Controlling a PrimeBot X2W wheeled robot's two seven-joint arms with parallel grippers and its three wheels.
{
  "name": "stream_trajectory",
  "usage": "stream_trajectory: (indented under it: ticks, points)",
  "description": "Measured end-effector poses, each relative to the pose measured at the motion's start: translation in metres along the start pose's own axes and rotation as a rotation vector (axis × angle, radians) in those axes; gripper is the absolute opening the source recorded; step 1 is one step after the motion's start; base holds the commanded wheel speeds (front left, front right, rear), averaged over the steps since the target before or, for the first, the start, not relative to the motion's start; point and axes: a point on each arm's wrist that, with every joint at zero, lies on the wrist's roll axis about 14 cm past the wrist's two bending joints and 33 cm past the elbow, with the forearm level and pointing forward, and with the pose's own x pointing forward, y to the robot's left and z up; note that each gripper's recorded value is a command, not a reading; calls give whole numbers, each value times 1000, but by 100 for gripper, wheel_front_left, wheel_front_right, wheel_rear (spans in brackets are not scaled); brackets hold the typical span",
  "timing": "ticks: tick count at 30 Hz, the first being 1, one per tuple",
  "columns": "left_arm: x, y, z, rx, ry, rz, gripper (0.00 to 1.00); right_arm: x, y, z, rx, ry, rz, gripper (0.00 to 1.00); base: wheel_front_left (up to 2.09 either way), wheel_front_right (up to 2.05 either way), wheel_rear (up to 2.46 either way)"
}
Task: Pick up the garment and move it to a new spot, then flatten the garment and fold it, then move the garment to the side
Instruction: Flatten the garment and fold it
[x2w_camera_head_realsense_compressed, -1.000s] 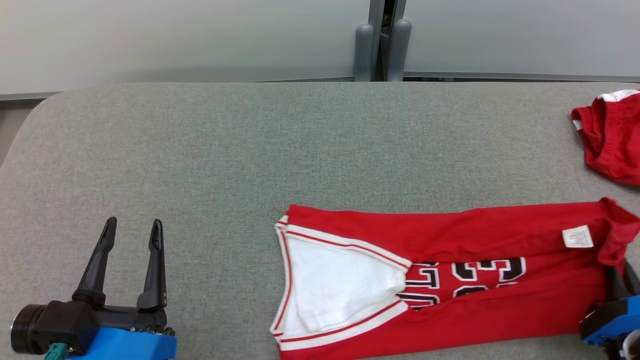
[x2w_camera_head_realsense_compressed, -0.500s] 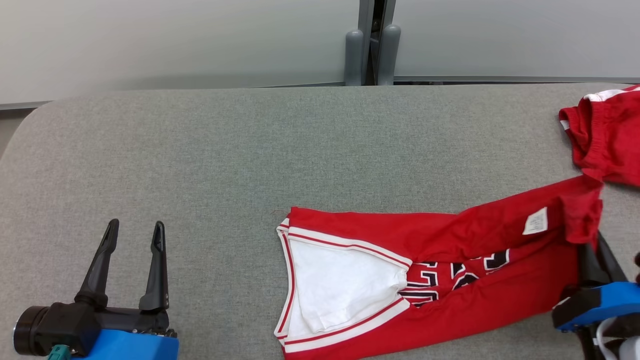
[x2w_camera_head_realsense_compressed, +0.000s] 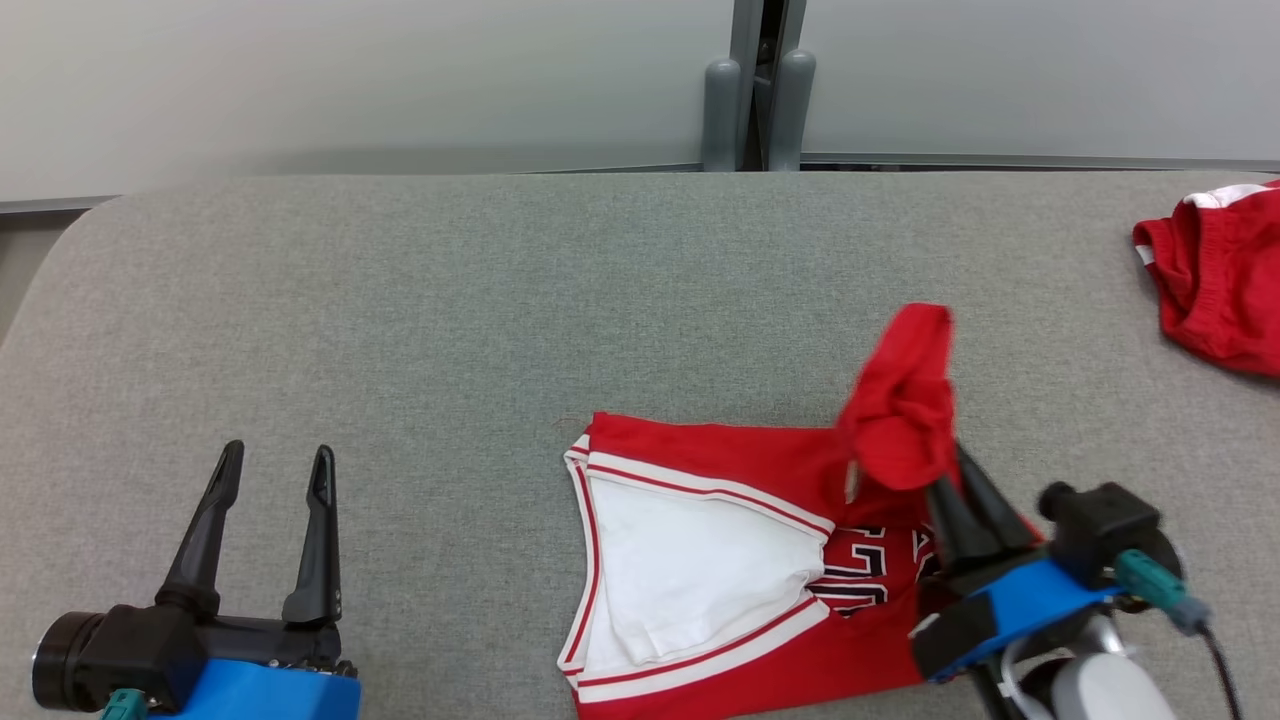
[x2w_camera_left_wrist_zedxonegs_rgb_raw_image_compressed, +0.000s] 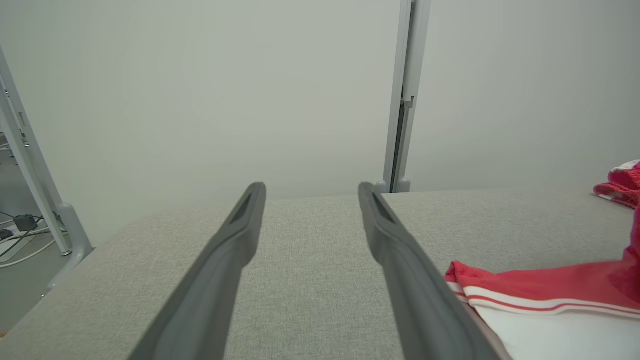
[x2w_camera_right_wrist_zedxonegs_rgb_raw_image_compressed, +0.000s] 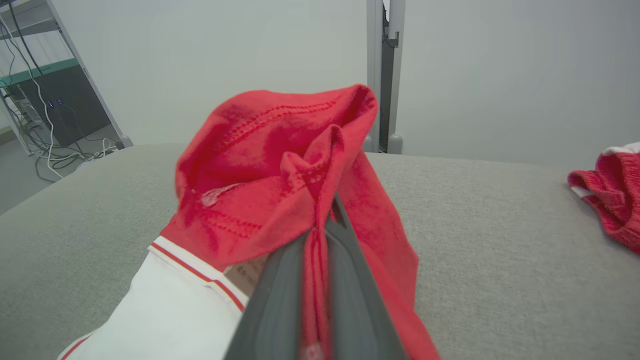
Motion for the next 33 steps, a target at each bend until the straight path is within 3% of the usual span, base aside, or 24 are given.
stream_trajectory:
  ticks: [9, 22, 23, 24, 25, 33]
  points:
    - [-2, 5, 1, 3, -1, 18, 100, 22, 79, -17, 25, 38, 214, 0, 0, 0, 0]
    - [-5, 16, -3, 5, 15, 54, 100, 34, 134, -61, 60, 168, 381, 2, 0, 0, 0]
    - [-5, 16, -3, 5, 15, 55, 100, 32, 138, -63, 65, 172, 392, 35, 0, 0, 0]
    - [-5, 16, -3, 5, 16, 56, 100, 31, 141, -63, 65, 171, 401, 86, 0, 0, 0]
    - [-5, 17, -3, 4, 15, 57, 100, 30, 142, -63, 68, 168, 404, 100, 0, 0, 0]
    - [-4, 8, -1, -12, 7, 38, 100, 29, 138, -29, 48, 37, 392, 100, 0, 0, 0]
